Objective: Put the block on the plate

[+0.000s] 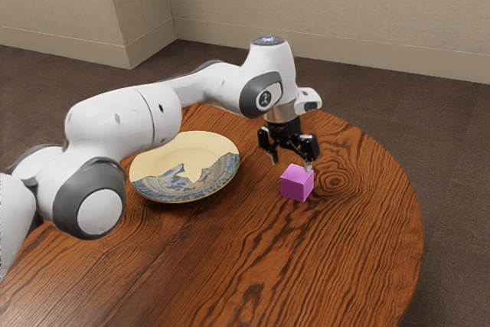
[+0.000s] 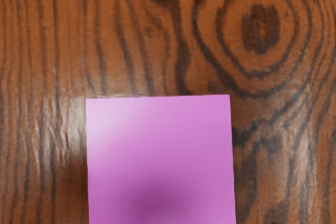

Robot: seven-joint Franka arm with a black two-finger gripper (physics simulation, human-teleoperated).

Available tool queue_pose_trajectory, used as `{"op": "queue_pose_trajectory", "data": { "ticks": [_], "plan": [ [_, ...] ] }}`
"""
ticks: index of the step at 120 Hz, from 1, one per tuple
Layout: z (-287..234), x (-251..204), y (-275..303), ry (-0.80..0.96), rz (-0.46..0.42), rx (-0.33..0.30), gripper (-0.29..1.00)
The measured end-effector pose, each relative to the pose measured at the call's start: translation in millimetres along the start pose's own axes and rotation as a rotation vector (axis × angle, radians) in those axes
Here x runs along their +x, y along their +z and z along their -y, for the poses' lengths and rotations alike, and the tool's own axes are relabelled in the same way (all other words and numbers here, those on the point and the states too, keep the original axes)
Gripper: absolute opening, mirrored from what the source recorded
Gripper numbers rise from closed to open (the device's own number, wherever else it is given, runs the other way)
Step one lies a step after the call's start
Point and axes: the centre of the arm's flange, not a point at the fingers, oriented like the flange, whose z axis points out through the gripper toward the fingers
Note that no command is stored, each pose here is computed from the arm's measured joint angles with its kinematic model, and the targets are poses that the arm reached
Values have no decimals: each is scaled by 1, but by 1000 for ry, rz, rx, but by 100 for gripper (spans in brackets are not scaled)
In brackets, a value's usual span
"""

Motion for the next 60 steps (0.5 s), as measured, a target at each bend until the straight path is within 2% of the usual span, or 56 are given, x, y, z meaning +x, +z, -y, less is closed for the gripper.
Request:
{"op": "queue_pose_trajectory", "data": {
  "ticks": [60],
  "plan": [
    [3,7,46,-19,-8,-16,70]
  ]
}}
